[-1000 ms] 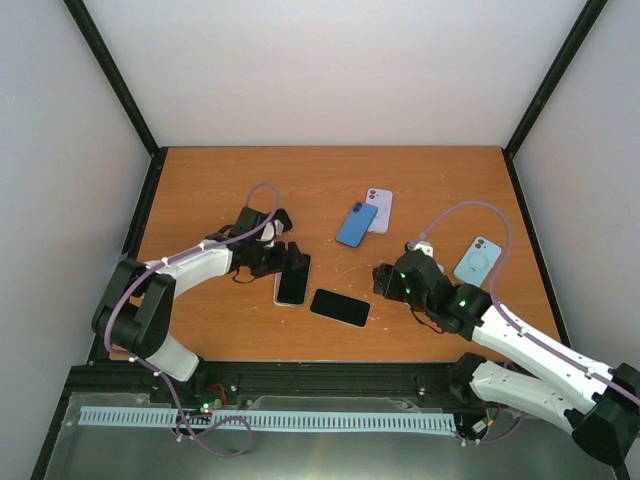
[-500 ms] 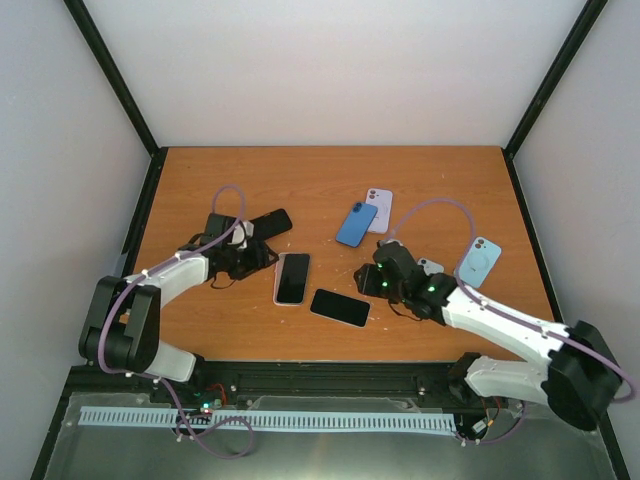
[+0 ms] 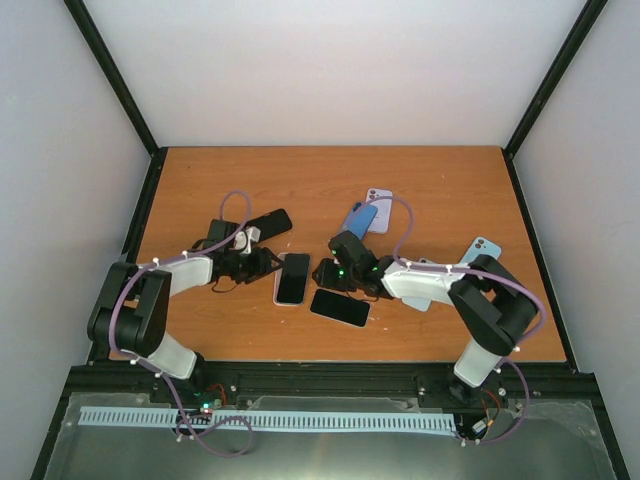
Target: Put the phone into the phone case
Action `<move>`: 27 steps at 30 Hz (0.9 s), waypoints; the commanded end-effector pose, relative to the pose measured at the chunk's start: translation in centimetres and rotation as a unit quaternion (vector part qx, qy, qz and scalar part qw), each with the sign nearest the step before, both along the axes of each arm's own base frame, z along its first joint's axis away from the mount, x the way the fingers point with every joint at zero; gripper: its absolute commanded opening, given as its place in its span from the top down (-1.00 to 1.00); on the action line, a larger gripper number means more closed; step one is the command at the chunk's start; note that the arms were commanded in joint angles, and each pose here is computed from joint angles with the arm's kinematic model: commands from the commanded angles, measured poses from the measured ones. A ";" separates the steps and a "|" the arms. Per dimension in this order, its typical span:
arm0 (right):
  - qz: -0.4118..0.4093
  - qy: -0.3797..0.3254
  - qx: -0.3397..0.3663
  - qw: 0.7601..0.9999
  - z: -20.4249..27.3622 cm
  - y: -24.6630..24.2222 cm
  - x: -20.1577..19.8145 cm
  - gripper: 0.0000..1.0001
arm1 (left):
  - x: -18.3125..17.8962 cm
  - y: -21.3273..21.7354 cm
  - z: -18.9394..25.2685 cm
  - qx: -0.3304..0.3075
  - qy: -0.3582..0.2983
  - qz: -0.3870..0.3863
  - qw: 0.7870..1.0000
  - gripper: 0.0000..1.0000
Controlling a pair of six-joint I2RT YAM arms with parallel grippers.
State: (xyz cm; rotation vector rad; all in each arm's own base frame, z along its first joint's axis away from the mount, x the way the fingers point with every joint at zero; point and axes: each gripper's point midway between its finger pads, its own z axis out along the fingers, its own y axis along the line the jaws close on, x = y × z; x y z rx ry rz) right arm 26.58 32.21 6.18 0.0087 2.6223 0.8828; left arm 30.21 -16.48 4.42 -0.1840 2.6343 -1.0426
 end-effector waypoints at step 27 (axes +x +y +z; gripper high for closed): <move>0.029 0.013 0.029 0.999 -1.6 5.7 2.6 0.62 | -1.6 -1.6 -0.9 -0.055 -0.003 -0.056 0.997 0.25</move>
